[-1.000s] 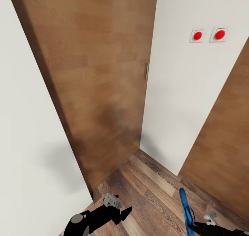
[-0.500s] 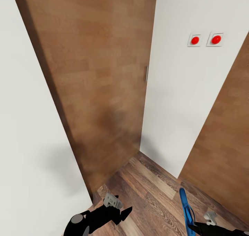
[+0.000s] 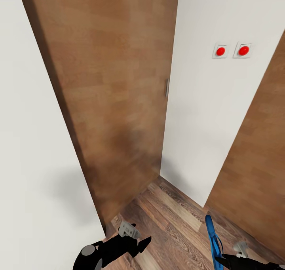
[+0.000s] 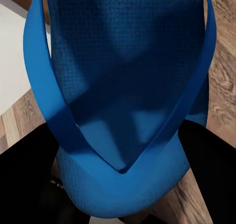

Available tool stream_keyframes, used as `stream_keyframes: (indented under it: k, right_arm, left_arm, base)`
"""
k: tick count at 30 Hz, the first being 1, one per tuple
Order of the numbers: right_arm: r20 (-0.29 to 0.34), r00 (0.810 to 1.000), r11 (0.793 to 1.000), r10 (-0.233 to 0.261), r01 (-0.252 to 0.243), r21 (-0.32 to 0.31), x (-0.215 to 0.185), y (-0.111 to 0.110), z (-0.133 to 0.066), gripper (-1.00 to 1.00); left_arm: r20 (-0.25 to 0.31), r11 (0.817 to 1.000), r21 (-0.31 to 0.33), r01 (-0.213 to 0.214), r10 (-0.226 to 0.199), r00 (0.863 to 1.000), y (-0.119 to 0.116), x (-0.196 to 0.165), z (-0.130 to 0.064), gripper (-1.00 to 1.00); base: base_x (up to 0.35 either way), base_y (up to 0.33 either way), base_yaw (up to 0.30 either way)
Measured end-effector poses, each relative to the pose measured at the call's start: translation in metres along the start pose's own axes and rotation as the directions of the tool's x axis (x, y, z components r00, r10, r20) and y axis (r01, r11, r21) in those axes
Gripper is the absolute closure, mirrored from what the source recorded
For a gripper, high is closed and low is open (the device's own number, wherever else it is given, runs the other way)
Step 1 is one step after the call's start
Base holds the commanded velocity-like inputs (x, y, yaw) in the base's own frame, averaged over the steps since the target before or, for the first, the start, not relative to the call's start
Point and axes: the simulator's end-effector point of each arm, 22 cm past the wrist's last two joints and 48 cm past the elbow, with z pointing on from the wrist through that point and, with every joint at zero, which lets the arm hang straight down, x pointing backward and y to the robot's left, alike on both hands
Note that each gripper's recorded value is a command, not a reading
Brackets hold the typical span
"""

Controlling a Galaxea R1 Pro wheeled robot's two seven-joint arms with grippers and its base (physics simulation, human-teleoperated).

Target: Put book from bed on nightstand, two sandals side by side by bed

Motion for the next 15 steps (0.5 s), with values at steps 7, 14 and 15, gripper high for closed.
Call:
stream_keyframes:
  k: [7,14,15]
  right_arm:
    - [0.01,1.0,1.0,-0.006,0.006,0.0,-0.0044,0.0012,-0.0017,1.0]
    - [0.019,1.0,1.0,-0.012,0.012,0.0,-0.0087,0.0024,-0.0033,1.0]
    - [0.02,1.0,1.0,-0.013,0.013,0.0,-0.0093,0.0026,-0.0036,1.0]
  left_arm:
    - [0.007,1.0,-0.001,-0.008,0.008,1.0,-0.0012,-0.0041,-0.0014,-1.0]
    - [0.01,1.0,-0.002,-0.013,0.013,1.0,-0.0018,-0.0054,-0.0024,-1.0]
    - [0.011,1.0,-0.002,-0.014,0.014,1.0,-0.0019,-0.0059,-0.0026,-1.0]
  base:
    - [0.0,0.0,0.0]
    - [0.0,0.0,0.0]
    - [0.0,0.0,0.0]
